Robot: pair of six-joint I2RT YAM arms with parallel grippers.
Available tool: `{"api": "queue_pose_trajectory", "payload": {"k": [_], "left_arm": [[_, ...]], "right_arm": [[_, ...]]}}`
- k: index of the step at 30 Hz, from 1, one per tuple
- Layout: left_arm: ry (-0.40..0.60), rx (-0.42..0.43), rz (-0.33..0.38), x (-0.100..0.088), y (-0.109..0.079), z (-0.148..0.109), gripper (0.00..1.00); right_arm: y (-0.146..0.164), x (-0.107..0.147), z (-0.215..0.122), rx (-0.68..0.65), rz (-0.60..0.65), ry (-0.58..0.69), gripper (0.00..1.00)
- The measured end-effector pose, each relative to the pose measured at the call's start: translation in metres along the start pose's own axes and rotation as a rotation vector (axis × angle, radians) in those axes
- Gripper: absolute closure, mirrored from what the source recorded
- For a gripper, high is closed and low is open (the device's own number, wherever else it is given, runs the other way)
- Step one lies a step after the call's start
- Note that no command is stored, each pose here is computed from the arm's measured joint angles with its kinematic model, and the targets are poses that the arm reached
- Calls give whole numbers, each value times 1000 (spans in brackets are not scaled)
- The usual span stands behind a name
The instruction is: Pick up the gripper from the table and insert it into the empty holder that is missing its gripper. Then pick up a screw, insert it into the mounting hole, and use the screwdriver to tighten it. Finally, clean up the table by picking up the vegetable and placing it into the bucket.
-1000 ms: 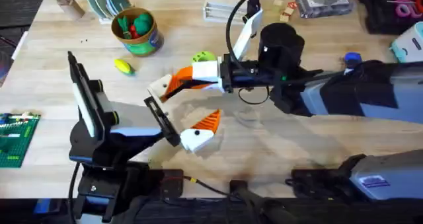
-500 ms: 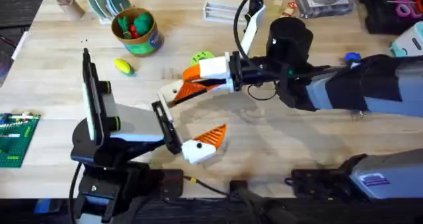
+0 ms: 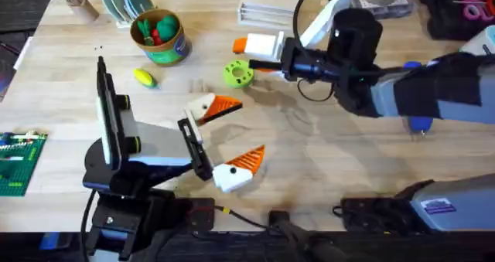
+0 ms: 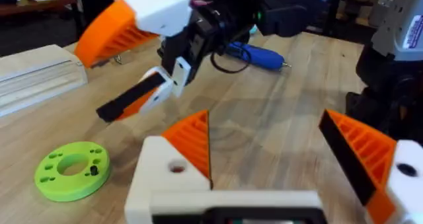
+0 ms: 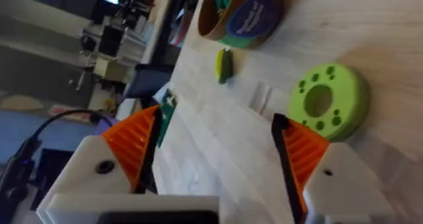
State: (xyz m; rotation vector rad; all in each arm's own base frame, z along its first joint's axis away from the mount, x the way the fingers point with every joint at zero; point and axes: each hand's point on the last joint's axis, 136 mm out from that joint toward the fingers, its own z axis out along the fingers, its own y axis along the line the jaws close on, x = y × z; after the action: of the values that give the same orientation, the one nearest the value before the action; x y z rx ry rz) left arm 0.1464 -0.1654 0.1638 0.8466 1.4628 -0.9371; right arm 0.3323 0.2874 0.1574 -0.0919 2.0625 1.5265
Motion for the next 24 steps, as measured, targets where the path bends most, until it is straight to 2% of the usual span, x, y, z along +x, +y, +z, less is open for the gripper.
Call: {"api": "queue_pose_trajectory", "payload": {"k": [3,10,16,19,24], "left_arm": [[0,0,0,0,0,0,8],[0,1,0,0,0,0,8],[0,3,0,0,-1,0,8],[0,3,0,0,-1,0,8],[0,3,0,0,-1,0,8]], "right_arm": [[-12,-14,1,80,-30,-7,10],[-27,-28,3,326,-121,130,9],[-29,-50,-15,548,-300,199,9],[-31,-55,-18,604,-389,213,9],[-37,-50,-22,648,-420,239,8]]}}
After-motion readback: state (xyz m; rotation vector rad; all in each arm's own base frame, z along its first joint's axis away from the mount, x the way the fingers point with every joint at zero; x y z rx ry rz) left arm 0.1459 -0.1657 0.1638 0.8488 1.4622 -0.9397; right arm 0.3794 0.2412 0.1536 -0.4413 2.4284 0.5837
